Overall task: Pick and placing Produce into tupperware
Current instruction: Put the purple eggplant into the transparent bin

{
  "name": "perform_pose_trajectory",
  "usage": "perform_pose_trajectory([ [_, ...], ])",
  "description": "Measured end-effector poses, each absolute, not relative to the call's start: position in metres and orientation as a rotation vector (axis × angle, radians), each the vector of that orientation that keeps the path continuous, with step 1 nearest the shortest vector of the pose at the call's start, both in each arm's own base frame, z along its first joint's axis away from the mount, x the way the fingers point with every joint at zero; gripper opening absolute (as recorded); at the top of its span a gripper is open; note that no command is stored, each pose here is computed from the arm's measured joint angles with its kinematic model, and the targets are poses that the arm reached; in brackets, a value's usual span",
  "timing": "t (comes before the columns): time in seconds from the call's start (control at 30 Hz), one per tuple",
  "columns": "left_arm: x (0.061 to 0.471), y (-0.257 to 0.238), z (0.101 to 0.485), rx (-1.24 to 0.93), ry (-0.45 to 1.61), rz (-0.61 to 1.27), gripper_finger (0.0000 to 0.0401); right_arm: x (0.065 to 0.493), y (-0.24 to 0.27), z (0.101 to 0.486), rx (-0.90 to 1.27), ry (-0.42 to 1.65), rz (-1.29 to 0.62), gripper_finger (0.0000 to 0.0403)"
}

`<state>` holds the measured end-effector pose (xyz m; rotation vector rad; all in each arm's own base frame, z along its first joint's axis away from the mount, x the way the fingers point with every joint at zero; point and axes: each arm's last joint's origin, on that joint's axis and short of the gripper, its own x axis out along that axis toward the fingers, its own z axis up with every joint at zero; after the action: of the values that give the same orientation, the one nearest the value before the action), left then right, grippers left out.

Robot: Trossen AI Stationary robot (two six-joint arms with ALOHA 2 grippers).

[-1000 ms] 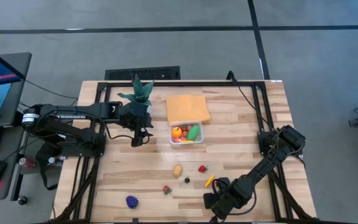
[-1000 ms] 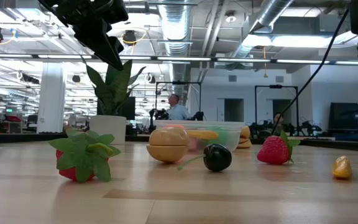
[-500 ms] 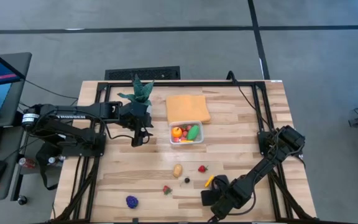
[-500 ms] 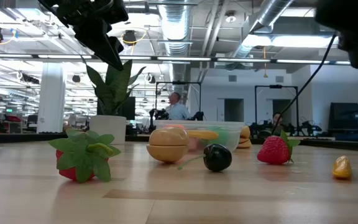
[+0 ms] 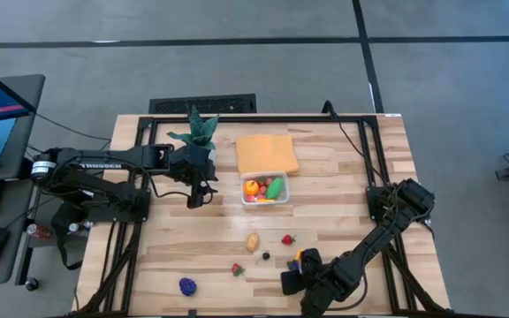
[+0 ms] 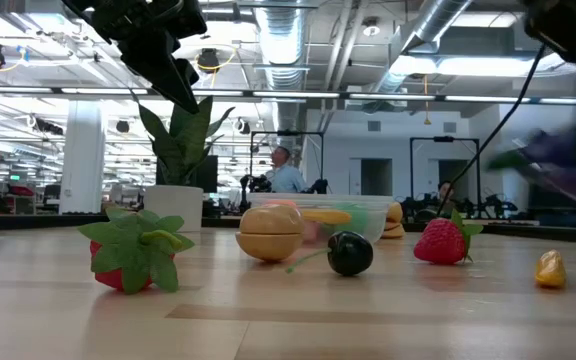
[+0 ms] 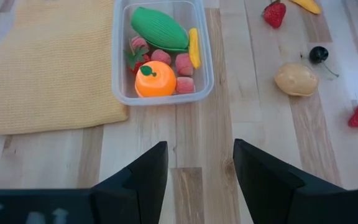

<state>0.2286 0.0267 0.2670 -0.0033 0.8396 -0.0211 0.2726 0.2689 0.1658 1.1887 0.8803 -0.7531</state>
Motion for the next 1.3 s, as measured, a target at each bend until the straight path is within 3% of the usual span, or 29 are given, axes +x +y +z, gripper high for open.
perform_pose_trajectory([
  [0.73,0.229,0.026,0.267,-0.059,0.838,-0.021,0.0174,0.293,0.256,0.185,1.007,0.517,-0.729,0.0133],
  [1.3,0.226,0.026,0.265,-0.073,0.873,-0.019,0.0174,0.329,0.176,0.204,0.734,0.541,-0.870,0.0136],
])
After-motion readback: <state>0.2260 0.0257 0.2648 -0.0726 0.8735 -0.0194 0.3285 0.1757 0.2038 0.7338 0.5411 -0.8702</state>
